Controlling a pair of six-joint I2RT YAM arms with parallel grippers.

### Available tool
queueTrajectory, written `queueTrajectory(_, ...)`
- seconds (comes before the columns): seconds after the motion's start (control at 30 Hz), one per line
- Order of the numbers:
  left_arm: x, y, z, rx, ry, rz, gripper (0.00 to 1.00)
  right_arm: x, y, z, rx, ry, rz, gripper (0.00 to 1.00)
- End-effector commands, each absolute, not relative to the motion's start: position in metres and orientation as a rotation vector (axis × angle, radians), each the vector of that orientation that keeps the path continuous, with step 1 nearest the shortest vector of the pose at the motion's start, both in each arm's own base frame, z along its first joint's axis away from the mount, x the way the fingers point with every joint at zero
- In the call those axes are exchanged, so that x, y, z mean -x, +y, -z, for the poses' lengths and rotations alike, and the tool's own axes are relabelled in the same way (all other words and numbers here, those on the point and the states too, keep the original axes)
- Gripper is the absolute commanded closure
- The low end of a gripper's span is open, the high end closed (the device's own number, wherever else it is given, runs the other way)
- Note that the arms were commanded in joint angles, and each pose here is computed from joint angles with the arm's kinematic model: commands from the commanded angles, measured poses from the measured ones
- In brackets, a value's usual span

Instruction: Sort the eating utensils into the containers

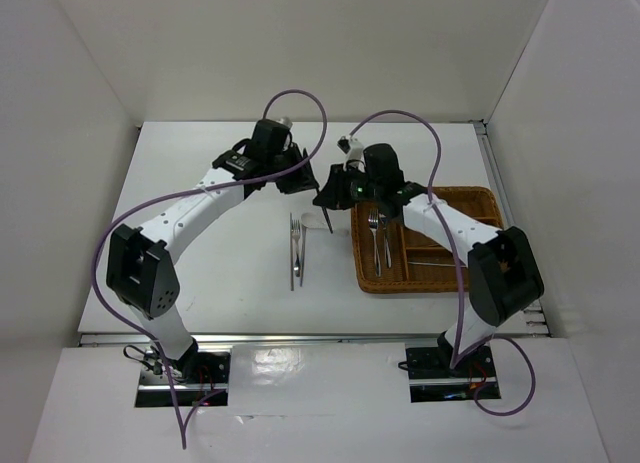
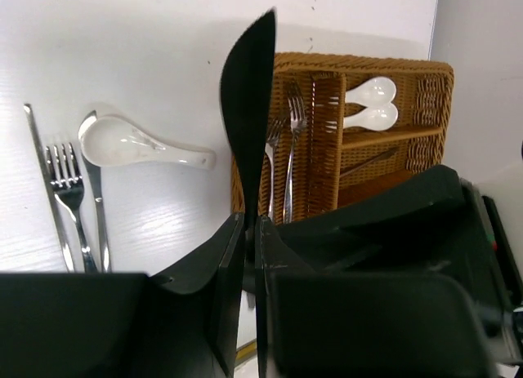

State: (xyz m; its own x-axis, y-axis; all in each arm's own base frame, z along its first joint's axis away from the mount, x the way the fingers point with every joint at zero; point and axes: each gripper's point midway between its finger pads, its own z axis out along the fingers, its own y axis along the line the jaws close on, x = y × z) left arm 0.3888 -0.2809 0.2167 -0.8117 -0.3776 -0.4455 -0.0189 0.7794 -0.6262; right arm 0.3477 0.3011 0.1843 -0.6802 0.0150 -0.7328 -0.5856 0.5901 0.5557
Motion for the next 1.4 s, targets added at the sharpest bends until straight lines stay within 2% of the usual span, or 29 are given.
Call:
queueTrajectory(0.0,-0.381,-0.293,-0.243,0.233,2.339,0.943,0.79,-0.365,0.309,-0.209,0.457,2.016,-1.049,0.75)
queueTrajectory(0.07,-0.380,-0.294,-0.243,0.217,2.341,0.948,0.78,-0.369,0.304,-0.205,0.401,2.046,-1.013,0.88)
queueTrajectory(0.1,-0.380,-0.294,-0.243,0.217,2.341,0.948,0.78,-0.372,0.302,-0.208,0.376,2.062,-0.996,0.98)
queueTrajectory(0.23,-0.389,-0.273,-0.240,0.288,2.334,0.788,0.59,-0.386,0.278,-0.190,0.187,2.168,-0.822,1.00)
queueTrajectory(0.27,-0.387,-0.266,-0.240,0.292,2.337,0.745,0.49,-0.396,0.260,-0.191,0.070,2.169,-0.734,1.00)
queueTrajectory(0.37,-0.395,-0.235,-0.263,0.362,2.248,0.638,0.34,-0.406,0.205,-0.182,-0.200,2.206,-0.582,1.00)
queueTrajectory(0.4,-0.399,-0.221,-0.261,0.401,2.228,0.583,0.33,-0.406,0.188,-0.187,-0.272,2.192,-0.561,1.00)
queueTrajectory(0.5,-0.404,-0.196,-0.266,0.447,2.187,0.518,0.30,-0.408,0.117,-0.177,-0.633,2.175,-0.430,1.00)
queueTrajectory(0.63,-0.400,-0.181,-0.250,0.483,2.218,0.468,0.29,-0.382,0.035,-0.165,-1.063,2.096,-0.251,1.00)
queueTrajectory(0.83,-0.398,-0.178,-0.228,0.520,2.272,0.449,0.29,-0.339,-0.019,-0.141,-1.493,1.952,-0.003,1.00)
queueTrajectory(1.03,-0.402,-0.177,-0.216,0.529,2.300,0.436,0.29,-0.319,-0.035,-0.116,-1.699,1.912,0.026,1.00)
queueTrajectory(1.37,-0.403,-0.177,-0.202,0.523,2.336,0.408,0.29,-0.319,-0.025,-0.080,-1.777,1.990,0.049,1.00)
